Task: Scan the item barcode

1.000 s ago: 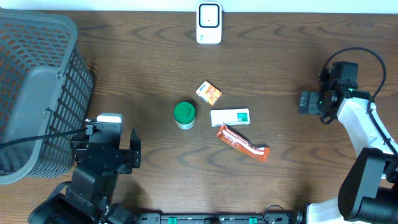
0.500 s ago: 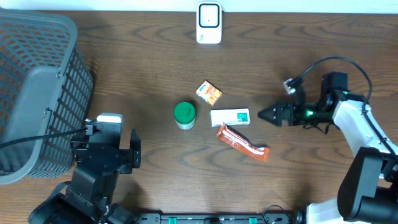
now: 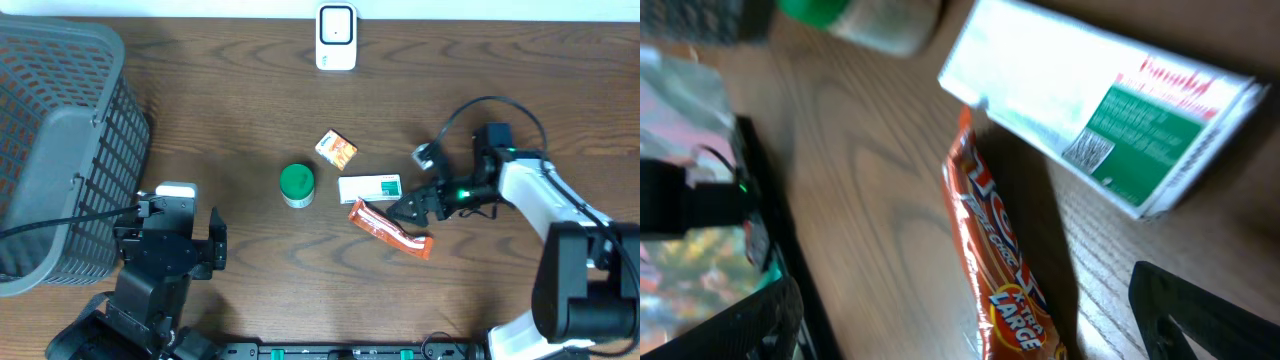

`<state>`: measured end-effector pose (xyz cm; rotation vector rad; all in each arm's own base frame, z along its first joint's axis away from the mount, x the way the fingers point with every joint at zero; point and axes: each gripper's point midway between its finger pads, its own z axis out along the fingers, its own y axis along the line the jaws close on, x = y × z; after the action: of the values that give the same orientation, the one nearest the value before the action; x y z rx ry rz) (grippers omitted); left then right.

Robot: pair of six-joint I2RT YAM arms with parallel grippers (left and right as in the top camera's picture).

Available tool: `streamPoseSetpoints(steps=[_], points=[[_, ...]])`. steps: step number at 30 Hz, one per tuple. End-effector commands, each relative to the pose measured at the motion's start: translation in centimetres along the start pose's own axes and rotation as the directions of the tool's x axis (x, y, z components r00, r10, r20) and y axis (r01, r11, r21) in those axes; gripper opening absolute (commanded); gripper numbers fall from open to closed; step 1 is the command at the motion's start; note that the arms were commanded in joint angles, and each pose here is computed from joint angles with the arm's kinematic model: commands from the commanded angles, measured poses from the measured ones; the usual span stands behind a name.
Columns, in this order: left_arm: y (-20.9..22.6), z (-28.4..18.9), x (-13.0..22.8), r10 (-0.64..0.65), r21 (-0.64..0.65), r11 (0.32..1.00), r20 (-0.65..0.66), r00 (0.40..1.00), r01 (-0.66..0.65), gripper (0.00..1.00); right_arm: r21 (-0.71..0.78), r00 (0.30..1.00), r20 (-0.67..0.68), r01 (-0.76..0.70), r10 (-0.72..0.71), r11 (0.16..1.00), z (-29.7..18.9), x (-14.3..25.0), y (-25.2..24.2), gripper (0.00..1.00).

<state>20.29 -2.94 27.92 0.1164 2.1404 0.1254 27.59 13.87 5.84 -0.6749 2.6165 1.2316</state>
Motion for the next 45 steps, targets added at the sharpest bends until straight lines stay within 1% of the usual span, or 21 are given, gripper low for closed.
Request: streamPoseSetpoints(steps=[1,5,7,12,15,19,20,21,22,23,26,30,33,35,40,41,45], points=[[0.1,0.0,0.1,-0.003,-0.007,1.000,0.000,1.000,0.003,0.88,0.045,0.995,-0.098,-0.009,0.013,0.999,1.6,2.1,-1.7,0.99],[0.1,0.0,0.1,-0.003,-0.008,1.000,0.001,1.000,0.003,0.88,0.036,0.988,-0.139,-0.059,0.063,0.998,2.6,3.3,-2.8,0.99],[0.1,0.0,0.1,-0.003,-0.008,1.000,0.001,1.000,0.003,0.88,0.034,0.982,-0.169,-0.084,0.088,0.996,3.0,4.0,-3.1,0.98],[0.1,0.0,0.1,-0.003,-0.008,1.000,0.001,1.000,0.003,0.88,0.005,0.962,-0.238,-0.137,0.135,0.991,3.6,6.0,-3.0,0.96],[0.1,0.0,0.1,-0.003,-0.008,1.000,0.001,1.000,0.003,0.88,-0.020,0.954,-0.269,-0.142,0.132,0.990,3.6,6.8,-2.5,0.93],[0.1,0.0,0.1,-0.003,-0.008,1.000,0.001,1.000,0.003,0.88,-0.026,0.951,-0.295,-0.101,0.089,0.995,3.4,7.4,-2.4,0.89],[0.1,0.0,0.1,-0.003,-0.007,1.000,0.000,1.000,0.003,0.88,-0.010,0.947,-0.308,-0.095,0.087,0.995,3.4,7.7,-2.7,0.86],[0.1,0.0,0.1,-0.003,-0.008,1.000,0.001,1.000,0.003,0.88,0.008,0.944,-0.319,-0.088,0.086,0.996,3.3,7.9,-3.0,0.81],[0.1,0.0,0.1,-0.003,-0.008,1.000,0.001,1.000,0.003,0.88,0.023,0.941,-0.327,-0.080,0.083,0.997,3.3,8.0,-3.3,0.72],[0.1,0.0,0.1,-0.003,-0.008,1.000,0.001,1.000,0.003,0.88,0.030,0.940,-0.330,-0.075,0.081,0.997,3.3,8.1,-3.4,0.68],[0.1,0.0,0.1,-0.003,-0.008,1.000,0.001,1.000,0.003,0.88,0.040,0.938,-0.337,-0.071,0.080,0.997,3.3,8.3,-3.6,0.62],[0.1,0.0,0.1,-0.003,-0.008,1.000,0.001,1.000,0.003,0.88,0.040,0.938,-0.338,-0.072,0.081,0.997,3.5,8.7,-3.7,0.61],[0.1,0.0,0.1,-0.003,-0.008,1.000,0.001,1.000,0.003,0.88,0.049,0.938,-0.333,-0.087,0.099,0.995,3.7,8.8,-3.8,0.66],[0.1,0.0,0.1,-0.003,-0.007,1.000,0.000,1.000,0.003,0.88,0.050,0.936,-0.336,-0.088,0.100,0.995,3.8,9.0,-3.8,0.67],[0.1,0.0,0.1,-0.003,-0.008,1.000,0.001,1.000,0.003,0.88,0.045,0.929,-0.360,-0.071,0.082,0.996,4.5,9.5,-3.3,0.66],[0.1,0.0,0.1,-0.003,-0.008,1.000,0.001,1.000,0.003,0.88,0.049,0.928,-0.365,-0.064,0.077,0.997,4.6,9.6,-3.3,0.64],[0.1,0.0,0.1,-0.003,-0.008,1.000,0.001,1.000,0.003,0.88,0.073,0.924,-0.373,-0.059,0.083,0.996,4.9,10.1,-3.8,0.49]])
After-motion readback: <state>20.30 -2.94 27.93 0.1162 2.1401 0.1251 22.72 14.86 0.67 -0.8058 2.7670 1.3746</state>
